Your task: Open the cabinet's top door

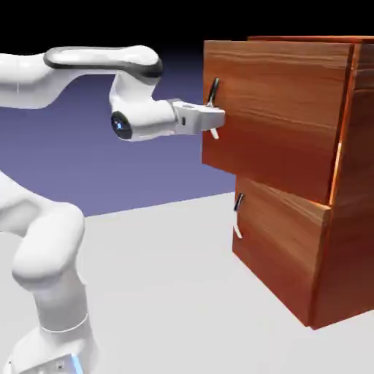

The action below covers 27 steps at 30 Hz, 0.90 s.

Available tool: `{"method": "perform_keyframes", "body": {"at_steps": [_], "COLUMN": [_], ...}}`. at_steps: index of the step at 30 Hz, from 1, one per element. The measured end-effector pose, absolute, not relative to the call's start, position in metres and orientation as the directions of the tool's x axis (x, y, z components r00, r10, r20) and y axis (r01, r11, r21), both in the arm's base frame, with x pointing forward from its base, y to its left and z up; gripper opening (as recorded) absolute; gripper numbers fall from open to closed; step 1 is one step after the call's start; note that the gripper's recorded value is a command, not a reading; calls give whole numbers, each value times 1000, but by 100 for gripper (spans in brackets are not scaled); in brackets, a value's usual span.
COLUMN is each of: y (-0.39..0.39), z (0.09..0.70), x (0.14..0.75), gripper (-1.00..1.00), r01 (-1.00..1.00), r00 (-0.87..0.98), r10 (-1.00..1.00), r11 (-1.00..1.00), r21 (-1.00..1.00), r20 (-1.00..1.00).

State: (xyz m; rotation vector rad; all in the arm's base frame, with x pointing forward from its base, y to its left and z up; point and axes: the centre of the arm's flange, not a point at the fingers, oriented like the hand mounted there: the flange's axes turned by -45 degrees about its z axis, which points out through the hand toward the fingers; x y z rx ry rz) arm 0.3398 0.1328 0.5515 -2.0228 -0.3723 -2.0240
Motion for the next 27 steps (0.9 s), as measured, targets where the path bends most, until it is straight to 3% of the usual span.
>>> {"method": "perform_keyframes", "body": {"at_steps": [27], "y": [-13], "z": [551], "x": [244], "gripper": [-100], "r01": [737], "r00": [0], "r10": [1], "r11": [-676], "r21": [1], "r20": [1000]}}
